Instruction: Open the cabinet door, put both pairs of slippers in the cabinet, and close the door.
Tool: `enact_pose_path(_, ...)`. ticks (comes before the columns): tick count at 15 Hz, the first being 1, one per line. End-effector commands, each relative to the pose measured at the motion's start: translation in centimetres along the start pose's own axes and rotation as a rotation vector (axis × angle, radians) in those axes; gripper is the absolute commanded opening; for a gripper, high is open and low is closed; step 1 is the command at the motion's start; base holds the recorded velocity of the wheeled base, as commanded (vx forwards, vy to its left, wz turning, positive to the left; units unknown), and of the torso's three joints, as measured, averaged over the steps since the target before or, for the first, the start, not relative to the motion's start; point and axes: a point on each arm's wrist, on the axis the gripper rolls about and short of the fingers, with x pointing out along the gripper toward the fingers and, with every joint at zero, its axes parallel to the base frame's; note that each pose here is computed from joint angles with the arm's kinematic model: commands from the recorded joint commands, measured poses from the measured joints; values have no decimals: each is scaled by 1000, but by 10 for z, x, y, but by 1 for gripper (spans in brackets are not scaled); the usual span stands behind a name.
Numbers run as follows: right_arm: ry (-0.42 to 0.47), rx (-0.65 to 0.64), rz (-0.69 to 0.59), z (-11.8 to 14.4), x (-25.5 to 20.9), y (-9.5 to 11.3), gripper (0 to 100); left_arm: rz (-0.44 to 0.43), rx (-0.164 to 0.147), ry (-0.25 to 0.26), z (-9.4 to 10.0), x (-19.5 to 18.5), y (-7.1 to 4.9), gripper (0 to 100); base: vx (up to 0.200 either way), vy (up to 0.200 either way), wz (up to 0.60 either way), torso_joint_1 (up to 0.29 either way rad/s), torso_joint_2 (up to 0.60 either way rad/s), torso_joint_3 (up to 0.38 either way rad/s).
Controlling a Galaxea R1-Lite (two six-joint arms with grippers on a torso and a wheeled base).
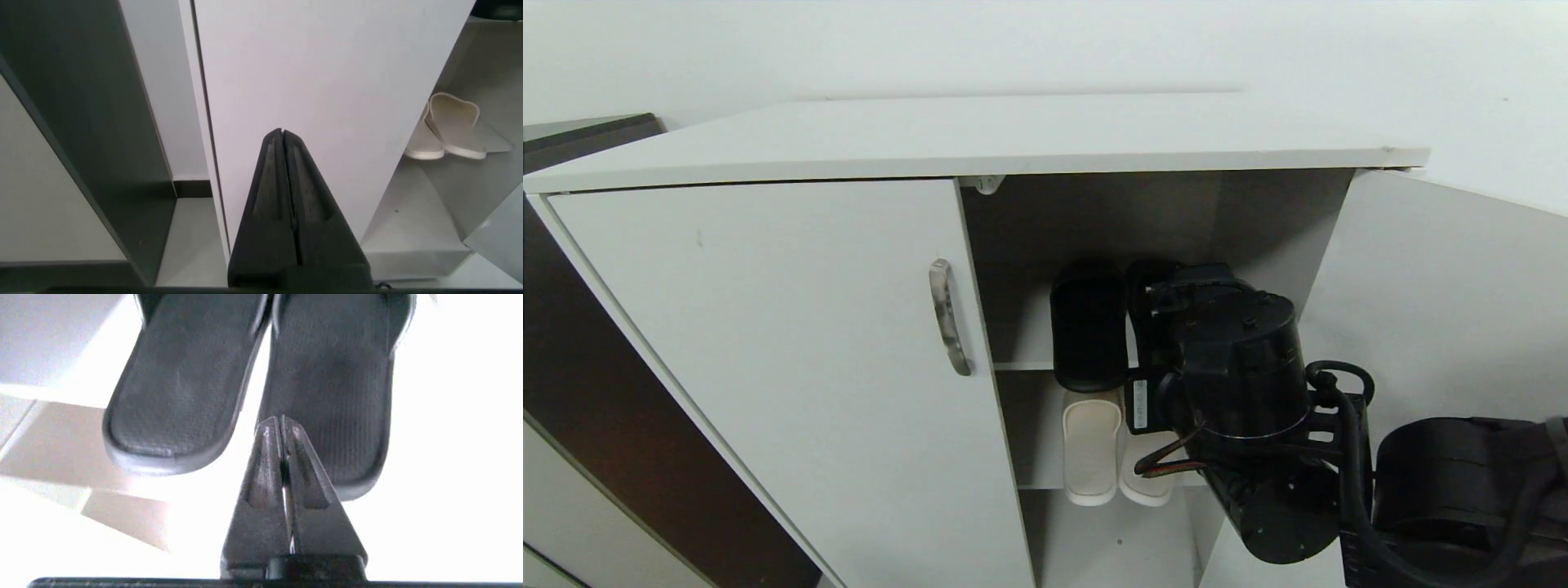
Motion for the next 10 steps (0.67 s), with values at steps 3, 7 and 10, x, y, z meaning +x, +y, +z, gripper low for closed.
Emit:
enact_pose_path(3, 3, -5, -3, -3, 0, 0, 0, -1, 1, 0, 0, 0, 0, 0, 0, 0, 0, 0, 0, 0)
enact_pose_path(7, 5, -5, -4, -4, 0, 0, 0, -1, 1, 0, 0, 0, 0, 0, 0, 0, 0, 0, 0, 0)
enact_pose_path(10, 7, -9, -4, -5, 0, 0, 0, -1, 1, 0, 0, 0, 0, 0, -133, 0, 0, -2, -3, 2)
